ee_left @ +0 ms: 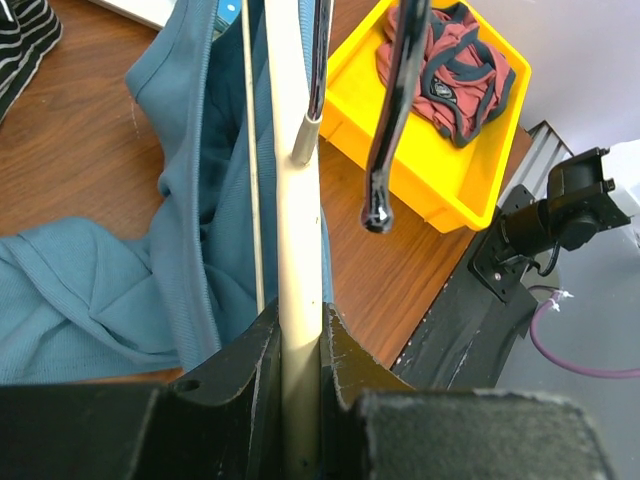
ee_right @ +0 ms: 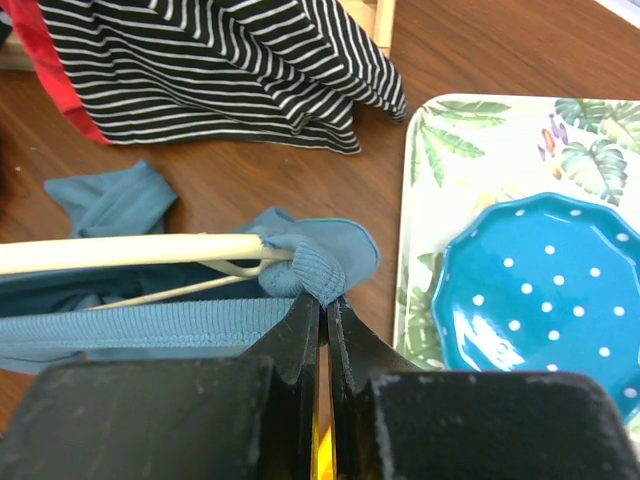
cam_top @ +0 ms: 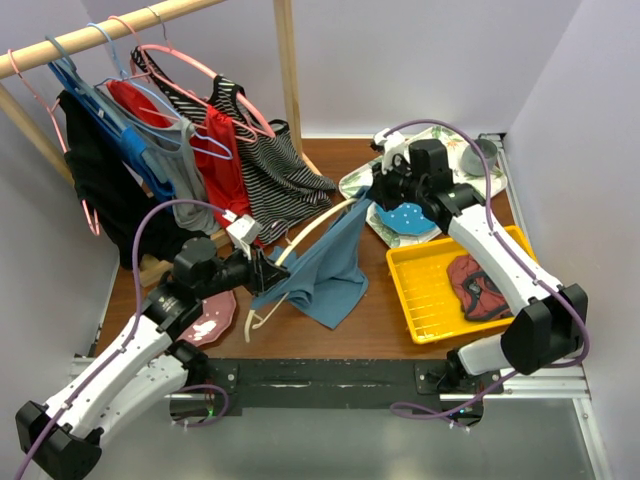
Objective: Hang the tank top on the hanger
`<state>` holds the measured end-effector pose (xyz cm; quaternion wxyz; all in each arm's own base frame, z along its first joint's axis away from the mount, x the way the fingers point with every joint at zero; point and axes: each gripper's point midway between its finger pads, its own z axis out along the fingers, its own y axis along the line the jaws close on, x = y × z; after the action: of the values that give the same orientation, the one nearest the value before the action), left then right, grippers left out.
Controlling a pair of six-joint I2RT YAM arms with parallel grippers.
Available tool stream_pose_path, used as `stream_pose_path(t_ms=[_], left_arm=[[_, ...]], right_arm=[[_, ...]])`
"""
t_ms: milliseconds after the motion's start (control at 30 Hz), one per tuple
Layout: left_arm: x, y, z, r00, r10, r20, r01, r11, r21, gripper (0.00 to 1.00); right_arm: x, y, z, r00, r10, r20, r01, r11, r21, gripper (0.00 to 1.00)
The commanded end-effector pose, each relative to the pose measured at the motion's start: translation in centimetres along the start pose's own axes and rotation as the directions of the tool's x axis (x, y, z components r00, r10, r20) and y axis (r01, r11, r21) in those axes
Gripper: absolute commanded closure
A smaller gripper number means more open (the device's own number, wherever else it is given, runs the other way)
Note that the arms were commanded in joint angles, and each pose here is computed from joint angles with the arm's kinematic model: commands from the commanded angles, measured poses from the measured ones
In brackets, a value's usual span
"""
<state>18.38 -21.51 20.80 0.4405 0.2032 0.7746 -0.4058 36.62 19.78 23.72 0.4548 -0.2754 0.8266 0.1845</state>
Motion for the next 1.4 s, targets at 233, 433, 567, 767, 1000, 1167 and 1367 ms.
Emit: stream_pose_path(t_ms=[233,433,567,767,1000,1167,1367], left_arm=[[-1.2,-1.2,0.2,0.999,0.036,0.021,-0.037,0.997,0.069,1.0],[-2.1,-1.3,0.5,0.999,0.048,0.025,-0.05,0.996,0.077,1.0],[-2.9,-1.7,0.2,0.996,0.089,0.031,-0.091,0.993,0.08,1.0],[-3.9,-2.3,-0.7,0.985,0.174,0.014,-0.174,0.981,0.084,1.0],[-4.9,-5.1,-1.8,0.96,0.277,-0.05,-0.259,0.939,0.225,1.0],[-5.3,-6.5,-2.8,0.944,0.321,-0.072,-0.289,0.913,0.287,1.0],[-5.8,-7.5,-3.2,0.939,0.336,-0.07,-0.296,0.895,0.334,1.0]], right_arm=[[-5.4,4.9,-1.6,0.984,-0.091,0.154,0.127,0.961,-0.246,1.0],[-3.0,10.0,-3.2,0.945,-0.292,0.151,0.328,0.836,-0.44,0.96],[0.3,10.4,-5.3,0.903,-0.425,0.069,0.404,0.781,-0.477,0.75],[-2.4,7.4,-10.5,0.821,-0.553,0.142,0.569,0.772,-0.283,0.28],[-0.9,7.0,-11.0,0.628,-0.76,0.169,0.761,0.553,-0.338,0.23],[2.3,9.0,-11.5,0.585,-0.78,0.224,0.749,0.413,-0.519,0.23],[4.3,10.9,-11.5,0.604,-0.751,0.268,0.701,0.34,-0.627,0.23]])
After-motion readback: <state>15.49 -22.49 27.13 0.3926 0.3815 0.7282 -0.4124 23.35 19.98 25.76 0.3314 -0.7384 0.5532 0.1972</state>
